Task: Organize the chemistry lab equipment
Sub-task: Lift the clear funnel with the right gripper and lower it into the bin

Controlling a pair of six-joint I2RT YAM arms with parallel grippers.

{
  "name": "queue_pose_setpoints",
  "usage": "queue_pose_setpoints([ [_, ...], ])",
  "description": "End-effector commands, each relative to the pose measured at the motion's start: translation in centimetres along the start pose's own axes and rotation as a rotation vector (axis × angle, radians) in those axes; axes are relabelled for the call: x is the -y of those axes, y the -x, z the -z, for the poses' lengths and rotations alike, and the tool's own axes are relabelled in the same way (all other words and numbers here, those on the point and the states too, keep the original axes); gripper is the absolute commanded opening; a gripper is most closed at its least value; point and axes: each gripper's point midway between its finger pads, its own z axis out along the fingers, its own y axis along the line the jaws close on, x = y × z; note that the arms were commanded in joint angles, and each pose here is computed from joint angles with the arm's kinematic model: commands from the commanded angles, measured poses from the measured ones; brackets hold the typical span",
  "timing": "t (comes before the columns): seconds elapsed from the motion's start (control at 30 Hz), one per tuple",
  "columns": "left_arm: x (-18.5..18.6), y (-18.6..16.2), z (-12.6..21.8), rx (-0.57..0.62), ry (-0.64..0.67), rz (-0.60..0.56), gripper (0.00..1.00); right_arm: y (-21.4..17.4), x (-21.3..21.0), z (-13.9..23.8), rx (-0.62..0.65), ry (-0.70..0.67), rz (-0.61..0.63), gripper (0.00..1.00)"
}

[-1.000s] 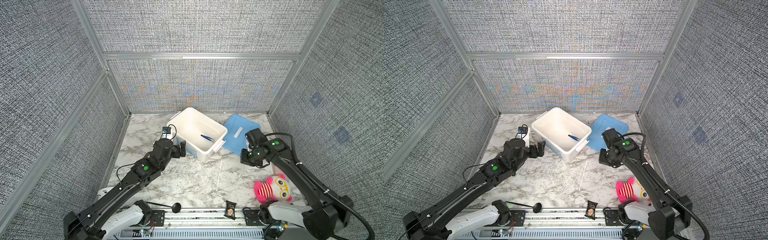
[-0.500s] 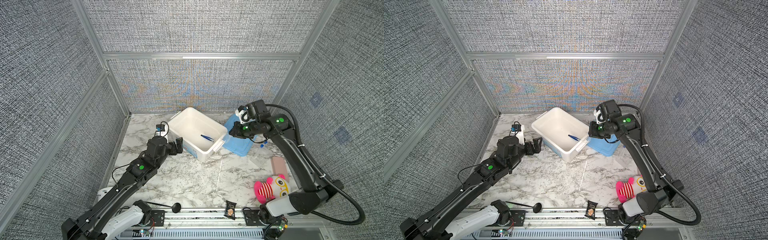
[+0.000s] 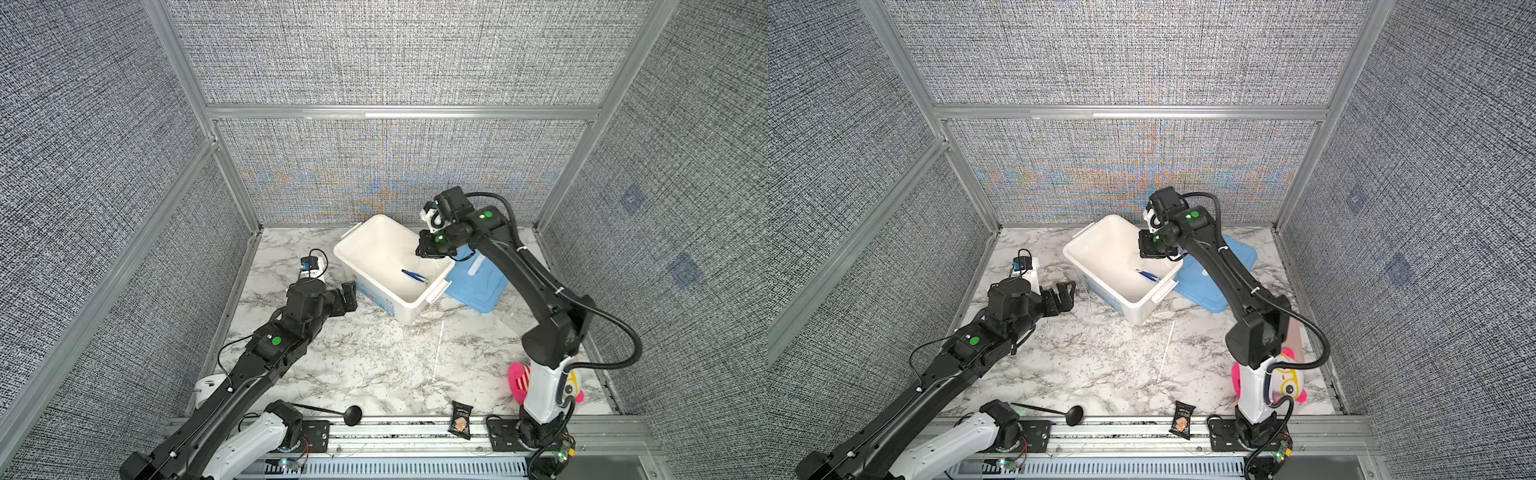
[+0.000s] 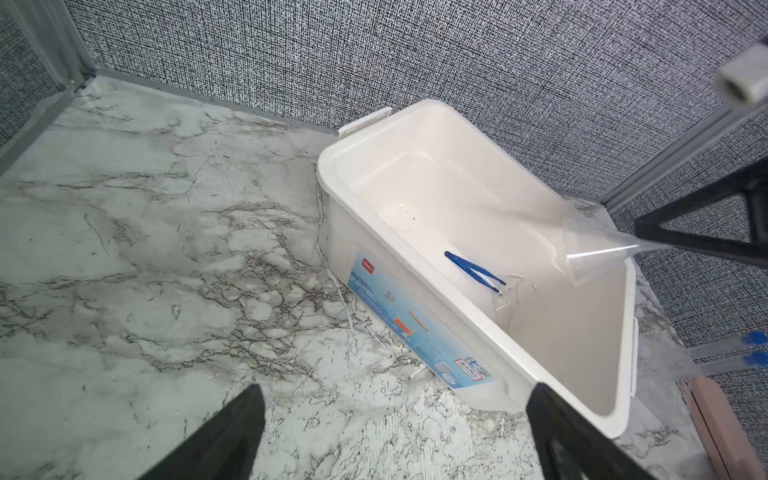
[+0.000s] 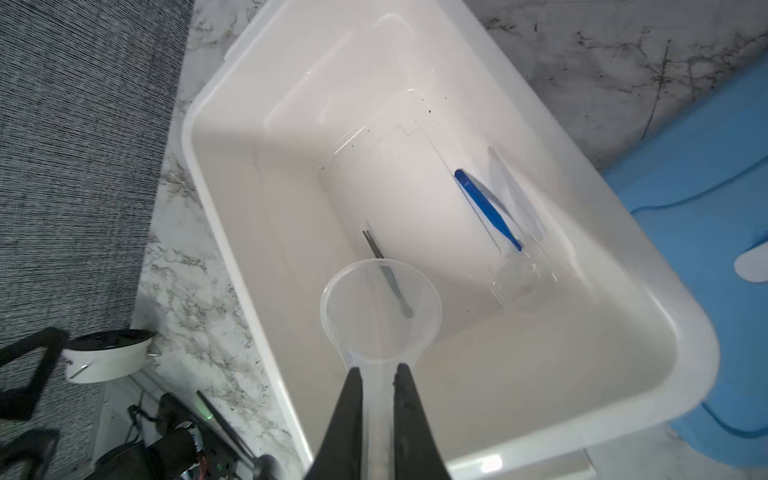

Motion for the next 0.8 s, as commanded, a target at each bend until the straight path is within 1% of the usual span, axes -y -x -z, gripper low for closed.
queue_pose_setpoints([
  [0.0,-0.4,-0.3,-0.2,-0.003,0.011,0.003,0.99,-1.7,2.1,-2.2,-0.105,-0.115,0.05,0.1],
  [0.1,-0.5,-0.4,-0.4,-0.009,0.019,0.002,0.99,-2.8,2.8,-4.6,-0.162,-0.159,0.06,0.11],
  [0.3,-0.5,-0.5,-1.2,-0.02,0.028,-0.006,0.99,-4.2,5.5,-7.9,-0.229,-0.271,0.069,0.11],
  [0.47,-0.1,-0.7,-2.2,-0.034,0.012,-0.003,0.99,-4.9,6.6,-10.3,-0.281,-0.294,0.063,0.11],
  [0.77,-0.1,-0.8,-2.4,-0.045,0.016,0.009,0.99,-5.9,7.6,-13.2,-0.309,-0.307,0.044,0.11],
])
